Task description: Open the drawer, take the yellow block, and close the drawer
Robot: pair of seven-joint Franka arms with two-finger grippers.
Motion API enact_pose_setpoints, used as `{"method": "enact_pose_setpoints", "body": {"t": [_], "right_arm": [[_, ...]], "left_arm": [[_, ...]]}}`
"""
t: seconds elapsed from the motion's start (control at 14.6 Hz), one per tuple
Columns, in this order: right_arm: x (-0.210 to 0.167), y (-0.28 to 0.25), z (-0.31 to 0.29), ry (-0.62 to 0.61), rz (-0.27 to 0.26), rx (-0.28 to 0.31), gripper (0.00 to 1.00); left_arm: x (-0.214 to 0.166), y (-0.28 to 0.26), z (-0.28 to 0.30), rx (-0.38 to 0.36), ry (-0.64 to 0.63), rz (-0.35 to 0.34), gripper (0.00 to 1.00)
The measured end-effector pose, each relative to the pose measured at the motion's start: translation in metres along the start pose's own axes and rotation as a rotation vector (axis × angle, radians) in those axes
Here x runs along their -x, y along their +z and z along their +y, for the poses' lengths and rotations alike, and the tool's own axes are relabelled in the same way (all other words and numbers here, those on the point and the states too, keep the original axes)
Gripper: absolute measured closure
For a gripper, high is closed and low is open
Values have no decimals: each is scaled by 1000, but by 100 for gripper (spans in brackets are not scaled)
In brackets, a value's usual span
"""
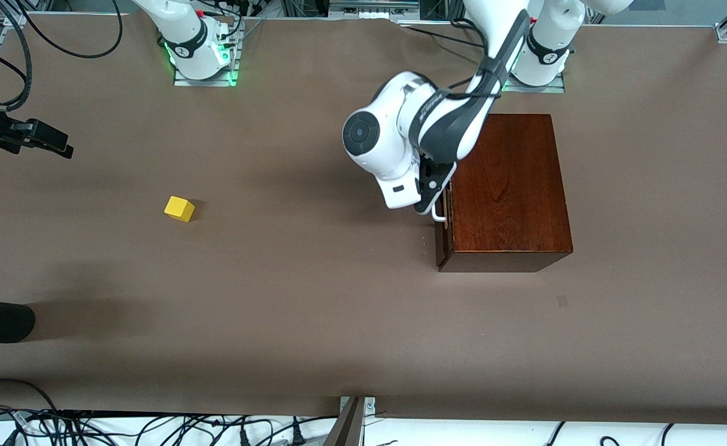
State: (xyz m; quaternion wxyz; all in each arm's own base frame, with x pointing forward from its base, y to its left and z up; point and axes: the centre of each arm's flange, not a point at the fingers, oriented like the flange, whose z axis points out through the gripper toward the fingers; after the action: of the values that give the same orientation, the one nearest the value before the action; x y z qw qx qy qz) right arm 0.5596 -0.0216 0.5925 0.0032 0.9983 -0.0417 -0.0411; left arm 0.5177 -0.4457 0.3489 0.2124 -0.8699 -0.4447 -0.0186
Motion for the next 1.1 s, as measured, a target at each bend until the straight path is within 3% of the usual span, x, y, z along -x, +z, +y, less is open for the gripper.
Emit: {"method": "enact_pose_setpoints", "body": {"t": [0.07,0.21,0.41,0.82,1.1], "right_arm": [[0,0,0,0,0,0,0],[0,0,0,0,-1,0,0],[-1,3,0,0,-6,0,0],[-4,5,1,2,-1,0,0],[-5,5,1,3,4,0,0]], "left_arm": [[-2,-20,-7,6,1,-6,99],[-6,-57,-19,28,2,-22,86],[-24,-99,-34,85,73,-56,58],[-126,-160,-90,189,306,-105,1],[-191,-182,-137,225,464,-113,0]]}}
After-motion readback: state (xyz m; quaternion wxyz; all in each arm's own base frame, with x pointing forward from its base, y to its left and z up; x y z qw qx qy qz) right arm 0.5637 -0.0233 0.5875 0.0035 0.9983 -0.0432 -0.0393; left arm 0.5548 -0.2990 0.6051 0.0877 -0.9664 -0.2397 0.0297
